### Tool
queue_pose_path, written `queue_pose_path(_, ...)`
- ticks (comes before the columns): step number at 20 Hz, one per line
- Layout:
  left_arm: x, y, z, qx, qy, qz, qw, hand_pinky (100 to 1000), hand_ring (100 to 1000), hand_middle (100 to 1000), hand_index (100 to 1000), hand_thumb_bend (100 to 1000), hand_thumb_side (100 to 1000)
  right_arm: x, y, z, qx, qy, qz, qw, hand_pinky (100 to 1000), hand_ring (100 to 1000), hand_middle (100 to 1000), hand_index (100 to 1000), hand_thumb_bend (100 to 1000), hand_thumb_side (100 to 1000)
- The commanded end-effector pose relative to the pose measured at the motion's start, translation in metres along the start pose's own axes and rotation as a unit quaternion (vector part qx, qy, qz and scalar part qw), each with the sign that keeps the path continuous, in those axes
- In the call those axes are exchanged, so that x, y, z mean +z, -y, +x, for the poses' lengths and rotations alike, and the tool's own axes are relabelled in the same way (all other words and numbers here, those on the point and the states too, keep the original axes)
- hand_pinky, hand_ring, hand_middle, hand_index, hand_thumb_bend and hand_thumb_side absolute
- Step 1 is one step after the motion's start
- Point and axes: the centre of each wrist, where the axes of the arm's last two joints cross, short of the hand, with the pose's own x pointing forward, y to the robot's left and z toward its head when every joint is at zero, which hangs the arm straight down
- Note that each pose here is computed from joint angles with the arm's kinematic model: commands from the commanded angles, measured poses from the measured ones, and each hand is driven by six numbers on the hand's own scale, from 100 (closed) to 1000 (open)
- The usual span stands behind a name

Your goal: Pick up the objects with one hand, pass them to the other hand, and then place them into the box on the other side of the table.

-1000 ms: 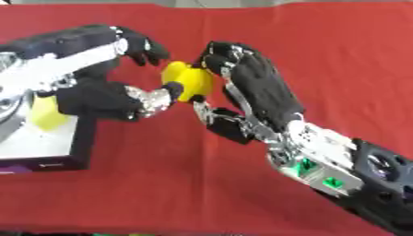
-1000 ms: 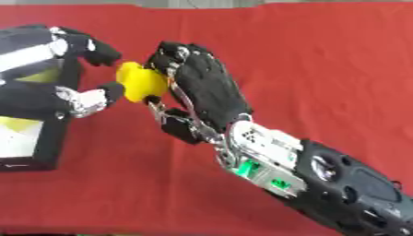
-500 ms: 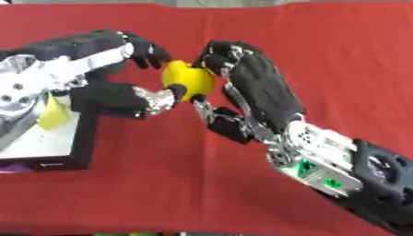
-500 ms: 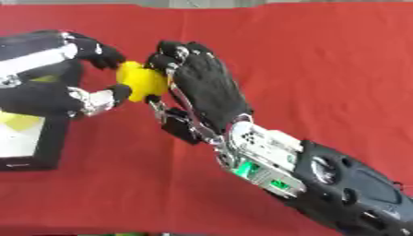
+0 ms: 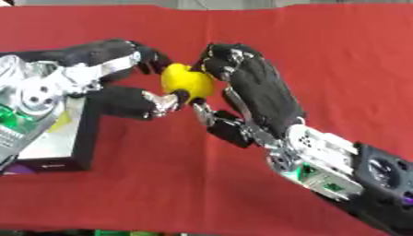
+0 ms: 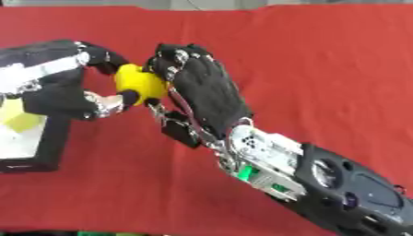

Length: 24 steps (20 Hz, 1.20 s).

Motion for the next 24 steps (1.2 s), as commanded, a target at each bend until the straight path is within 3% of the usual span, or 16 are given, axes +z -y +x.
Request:
queue_pose_path(1, -0.0008, -0.0063, 0.0008, -0.009, -0.005, 0.006, 1.000, 950, 842, 784, 907, 288, 820, -0.0030, 0.0068, 0.0031, -0.001, 0.015, -0.019, 1.000, 717, 551, 547, 546, 100, 100)
queue_pose_path(8, -0.0041, -0.0058, 0.0011, 0.003, 0.005, 0.013, 1.000, 938, 825, 743, 846, 168, 844, -0.0014, 0.0057, 0.0031, -0.007, 0.020, -0.018, 1.000, 718, 552, 547, 546, 100, 100)
queue_pose_path(11, -0.0045, -0.0053, 0.0012, 0.012, 0.008, 0.015, 1.000, 926, 807, 711, 720, 100, 807, -0.0009, 0.0054, 0.0029, -0.008, 0.020, -0.017, 1.000, 718, 552, 547, 546, 100, 100)
queue_pose_path(15, -0.0048, -0.0059, 0.0008, 0.033, 0.010, 0.022, 0.999, 905, 746, 627, 624, 100, 641, -0.0001, 0.0049, 0.0027, -0.008, 0.021, -0.016, 1.000, 715, 561, 555, 554, 100, 100)
queue_pose_path(16, -0.0047, -0.0063, 0.0008, 0.041, 0.011, 0.025, 0.999, 900, 720, 606, 605, 100, 545, 0.0001, 0.0048, 0.0026, -0.008, 0.020, -0.015, 1.000, 718, 571, 564, 564, 100, 100)
queue_pose_path(21, -0.0050, -0.0055, 0.0014, 0.075, 0.019, 0.030, 0.997, 871, 634, 507, 463, 100, 258, 0.0011, 0.0043, 0.0023, -0.003, 0.020, -0.004, 1.000, 741, 638, 629, 638, 100, 100)
queue_pose_path(24, -0.0067, -0.0048, -0.0001, 0.087, 0.017, 0.032, 0.996, 864, 621, 487, 420, 100, 253, 0.0017, 0.0041, 0.0018, 0.005, 0.024, 0.007, 1.000, 764, 703, 697, 703, 100, 100)
